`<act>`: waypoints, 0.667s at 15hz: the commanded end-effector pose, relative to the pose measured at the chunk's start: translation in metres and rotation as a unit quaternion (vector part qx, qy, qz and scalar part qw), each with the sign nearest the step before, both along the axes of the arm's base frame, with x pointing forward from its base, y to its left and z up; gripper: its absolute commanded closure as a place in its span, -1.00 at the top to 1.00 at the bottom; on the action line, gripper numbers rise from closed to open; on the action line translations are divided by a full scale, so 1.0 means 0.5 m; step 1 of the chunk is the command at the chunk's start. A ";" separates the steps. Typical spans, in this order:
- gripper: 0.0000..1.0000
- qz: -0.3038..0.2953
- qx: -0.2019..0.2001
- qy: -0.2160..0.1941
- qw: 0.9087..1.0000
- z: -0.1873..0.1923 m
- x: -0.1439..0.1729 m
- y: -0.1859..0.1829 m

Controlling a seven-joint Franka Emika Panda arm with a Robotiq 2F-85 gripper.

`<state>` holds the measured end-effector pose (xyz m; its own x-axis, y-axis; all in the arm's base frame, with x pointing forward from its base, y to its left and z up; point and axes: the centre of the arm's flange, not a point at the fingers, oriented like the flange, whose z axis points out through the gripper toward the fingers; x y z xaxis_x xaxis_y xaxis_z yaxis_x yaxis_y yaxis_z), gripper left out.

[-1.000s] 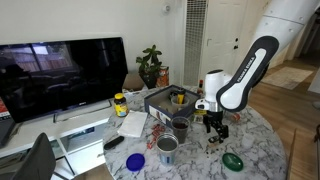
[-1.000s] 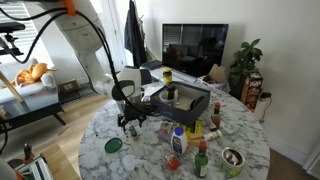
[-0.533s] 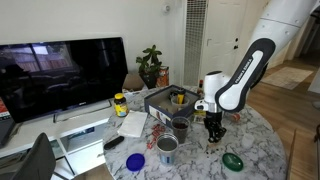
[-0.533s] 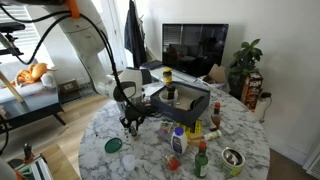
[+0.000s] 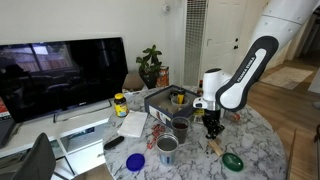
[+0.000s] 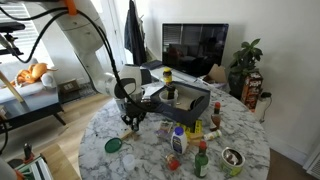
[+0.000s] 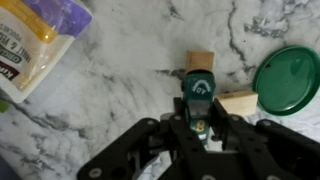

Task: Put the toy car on the table, remove the top plank toy, put it on the table to the right and then put the toy car to the plank toy to the left

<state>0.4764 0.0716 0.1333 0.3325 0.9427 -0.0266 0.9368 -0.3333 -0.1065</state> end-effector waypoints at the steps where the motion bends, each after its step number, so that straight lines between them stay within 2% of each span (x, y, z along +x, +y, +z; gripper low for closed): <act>1: -0.85 -0.005 -0.020 -0.021 1.000 0.037 0.002 -0.010; 10: -0.85 -0.107 -0.034 -0.048 0.992 -0.018 0.118 -0.093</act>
<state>0.5159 0.0290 0.1488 0.4836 0.8745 -0.0375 0.8750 -0.4841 -0.0078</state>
